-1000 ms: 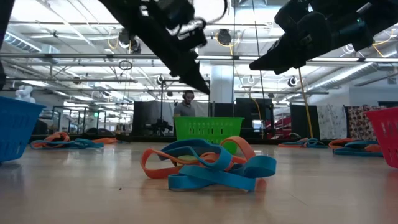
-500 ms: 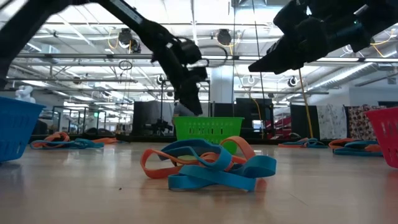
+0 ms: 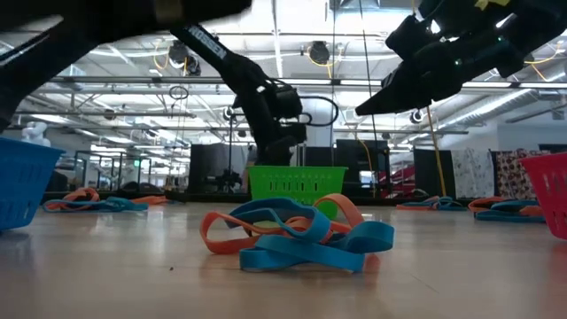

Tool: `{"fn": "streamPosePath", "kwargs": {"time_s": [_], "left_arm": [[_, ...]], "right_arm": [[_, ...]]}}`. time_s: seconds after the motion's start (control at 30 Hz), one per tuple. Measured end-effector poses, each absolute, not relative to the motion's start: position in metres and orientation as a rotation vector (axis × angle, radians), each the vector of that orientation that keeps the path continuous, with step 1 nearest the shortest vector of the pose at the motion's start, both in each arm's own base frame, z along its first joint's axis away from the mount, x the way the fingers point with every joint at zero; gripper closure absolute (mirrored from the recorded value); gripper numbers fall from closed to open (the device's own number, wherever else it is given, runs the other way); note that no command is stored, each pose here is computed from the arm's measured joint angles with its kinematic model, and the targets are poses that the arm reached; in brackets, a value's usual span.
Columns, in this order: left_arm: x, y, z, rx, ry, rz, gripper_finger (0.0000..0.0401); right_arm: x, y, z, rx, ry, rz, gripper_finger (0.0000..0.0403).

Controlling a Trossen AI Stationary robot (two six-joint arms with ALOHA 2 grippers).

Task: Sort rubber bands into baskets
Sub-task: Put the black rubber band into the green bin

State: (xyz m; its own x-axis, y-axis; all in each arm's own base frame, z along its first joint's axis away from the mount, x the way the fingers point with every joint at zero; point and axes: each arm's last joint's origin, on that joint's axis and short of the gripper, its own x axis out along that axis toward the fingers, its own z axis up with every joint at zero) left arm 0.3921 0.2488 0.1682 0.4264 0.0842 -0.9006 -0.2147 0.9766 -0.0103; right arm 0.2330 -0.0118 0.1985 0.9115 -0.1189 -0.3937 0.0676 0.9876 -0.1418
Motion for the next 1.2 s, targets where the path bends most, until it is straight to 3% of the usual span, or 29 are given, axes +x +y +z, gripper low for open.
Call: {"fn": "streamPosePath", "kwargs": {"time_s": [0.33, 0.67, 1.2], "left_arm": [[0.399, 0.255, 0.150, -0.122, 1.195, 0.142, 0.0245], [0.402, 0.251, 0.186, -0.045, 1.124, 0.098, 0.0247], [0.403, 0.249, 0.165, -0.013, 1.206, 0.116, 0.0251]], "right_arm": [[0.233, -0.012, 0.198, -0.126, 0.423, -0.095, 0.0403], [0.232, -0.012, 0.196, -0.130, 0.446, -0.093, 0.0403], [0.231, -0.012, 0.194, -0.124, 0.469, -0.093, 0.0403]]}}
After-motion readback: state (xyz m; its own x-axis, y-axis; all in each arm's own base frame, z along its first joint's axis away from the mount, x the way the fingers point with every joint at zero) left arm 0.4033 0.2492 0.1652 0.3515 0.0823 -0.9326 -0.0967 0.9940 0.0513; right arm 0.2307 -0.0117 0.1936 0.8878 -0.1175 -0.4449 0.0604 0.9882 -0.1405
